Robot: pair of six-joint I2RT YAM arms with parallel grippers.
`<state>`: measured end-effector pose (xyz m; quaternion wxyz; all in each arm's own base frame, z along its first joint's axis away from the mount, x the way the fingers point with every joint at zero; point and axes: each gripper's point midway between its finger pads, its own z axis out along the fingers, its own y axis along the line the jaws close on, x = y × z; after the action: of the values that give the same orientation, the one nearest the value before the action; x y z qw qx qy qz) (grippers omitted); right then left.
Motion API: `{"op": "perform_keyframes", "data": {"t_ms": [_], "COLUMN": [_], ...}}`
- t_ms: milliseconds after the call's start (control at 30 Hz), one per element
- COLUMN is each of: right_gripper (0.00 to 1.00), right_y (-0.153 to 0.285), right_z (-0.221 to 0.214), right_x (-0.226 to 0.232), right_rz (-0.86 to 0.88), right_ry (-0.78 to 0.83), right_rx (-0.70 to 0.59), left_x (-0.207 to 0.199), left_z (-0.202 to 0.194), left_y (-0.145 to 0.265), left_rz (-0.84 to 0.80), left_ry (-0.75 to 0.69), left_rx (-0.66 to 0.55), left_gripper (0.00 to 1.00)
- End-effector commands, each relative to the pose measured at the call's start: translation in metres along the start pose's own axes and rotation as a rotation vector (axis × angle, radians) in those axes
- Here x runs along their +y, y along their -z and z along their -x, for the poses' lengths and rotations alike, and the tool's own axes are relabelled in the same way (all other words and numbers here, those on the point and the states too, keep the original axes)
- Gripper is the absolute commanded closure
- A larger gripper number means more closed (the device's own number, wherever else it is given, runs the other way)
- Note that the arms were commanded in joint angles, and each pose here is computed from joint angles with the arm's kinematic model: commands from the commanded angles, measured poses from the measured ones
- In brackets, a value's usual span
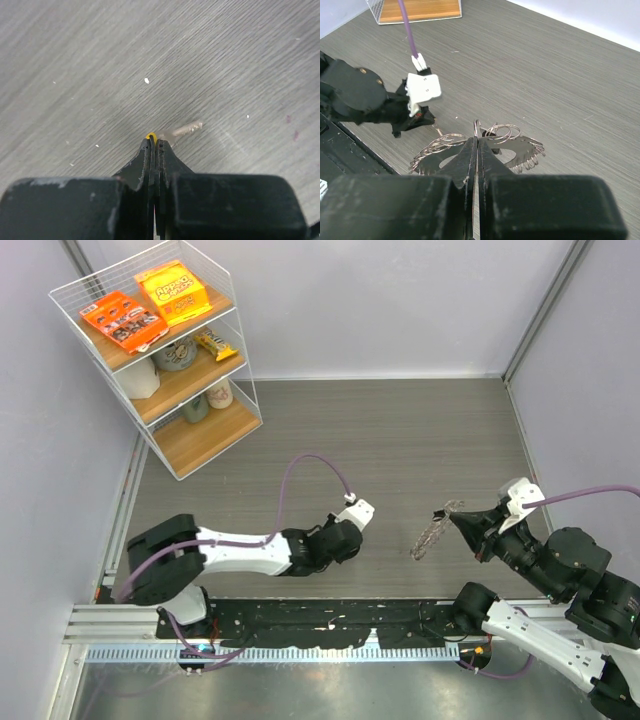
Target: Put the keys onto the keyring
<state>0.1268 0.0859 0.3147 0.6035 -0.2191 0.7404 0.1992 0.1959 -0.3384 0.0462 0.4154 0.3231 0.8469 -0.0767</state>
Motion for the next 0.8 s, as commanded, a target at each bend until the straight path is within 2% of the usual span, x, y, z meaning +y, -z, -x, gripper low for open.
{"op": "perform_keyframes", "data": {"t_ms": [0,300,767], "right_gripper": [0.95,0.95,0.94], "right_y": [-0.004,-0.013,-0.027], "right_z": [0.017,0.014,0.013], "right_x": [0.006,0.022,0.089], "right_rz": [0.024,0.104,0.473], "right_ry": [-0.021,0.008,0.099], "right_rx": [-0.058,-0.028,0.007], "left_x": [0.0,-0.008,-0.027], "left_z": [0.047,0.082,0.126], "left_y": [0.034,0.094,0.206], "left_rz": [-0.084,-0.296,-0.681], "left_ry": [0.009,0.007,-0.056], "left_rx": [-0.159,-0.344,-0.683], "left_gripper": [1.0,1.0,1.0]}}
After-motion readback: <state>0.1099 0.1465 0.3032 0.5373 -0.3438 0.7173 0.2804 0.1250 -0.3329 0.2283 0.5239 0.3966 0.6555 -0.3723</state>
